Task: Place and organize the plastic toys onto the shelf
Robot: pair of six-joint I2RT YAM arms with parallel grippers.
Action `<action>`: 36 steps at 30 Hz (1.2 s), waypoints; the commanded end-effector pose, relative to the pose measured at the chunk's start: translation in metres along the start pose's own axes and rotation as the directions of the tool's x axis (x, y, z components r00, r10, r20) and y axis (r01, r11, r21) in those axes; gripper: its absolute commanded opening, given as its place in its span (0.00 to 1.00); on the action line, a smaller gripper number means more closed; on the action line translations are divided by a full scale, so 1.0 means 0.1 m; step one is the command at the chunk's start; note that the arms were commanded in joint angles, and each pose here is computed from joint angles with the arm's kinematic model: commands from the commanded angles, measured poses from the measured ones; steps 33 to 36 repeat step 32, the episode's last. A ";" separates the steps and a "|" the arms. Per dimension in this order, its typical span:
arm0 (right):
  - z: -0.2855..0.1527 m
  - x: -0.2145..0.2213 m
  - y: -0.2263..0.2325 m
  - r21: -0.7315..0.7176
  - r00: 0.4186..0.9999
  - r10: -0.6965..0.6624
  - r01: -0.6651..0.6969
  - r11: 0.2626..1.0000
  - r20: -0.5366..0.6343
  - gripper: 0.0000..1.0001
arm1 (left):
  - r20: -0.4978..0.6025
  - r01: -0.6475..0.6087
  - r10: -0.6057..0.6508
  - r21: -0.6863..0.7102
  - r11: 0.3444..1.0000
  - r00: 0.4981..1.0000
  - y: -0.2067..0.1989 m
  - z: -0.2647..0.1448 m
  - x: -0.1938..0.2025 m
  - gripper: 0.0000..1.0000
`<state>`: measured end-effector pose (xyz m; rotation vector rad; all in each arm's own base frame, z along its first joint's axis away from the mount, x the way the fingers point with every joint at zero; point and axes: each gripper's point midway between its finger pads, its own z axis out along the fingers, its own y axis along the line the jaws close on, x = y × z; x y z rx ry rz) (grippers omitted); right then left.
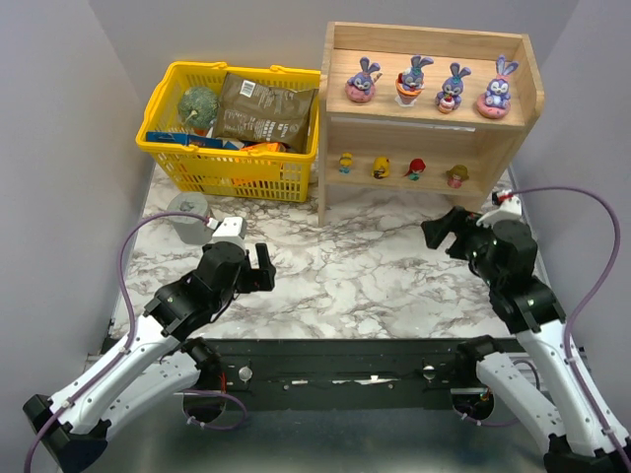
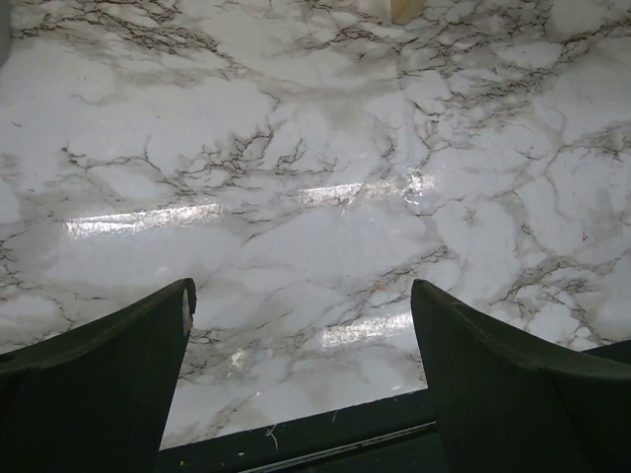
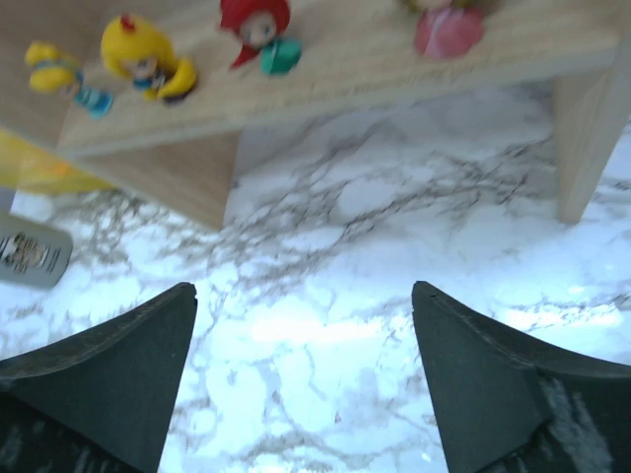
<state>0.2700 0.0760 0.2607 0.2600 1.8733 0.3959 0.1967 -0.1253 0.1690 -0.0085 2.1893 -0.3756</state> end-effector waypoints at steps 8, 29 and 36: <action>-0.66 0.64 0.34 -0.383 0.992 -0.072 0.026 0.923 -0.106 1.00 | 0.032 0.021 -0.022 0.028 0.999 0.999 -0.05 -0.05 -0.09 0.99; -0.84 0.63 0.29 -0.414 0.999 -0.039 0.041 0.909 0.012 1.00 | 0.147 0.038 -0.053 0.104 0.994 0.988 -0.09 -0.24 -0.27 0.99; -0.85 0.64 0.31 -0.426 0.999 -0.047 0.044 0.904 0.004 1.00 | 0.152 0.050 -0.065 0.103 0.993 0.986 -0.10 -0.24 -0.30 0.99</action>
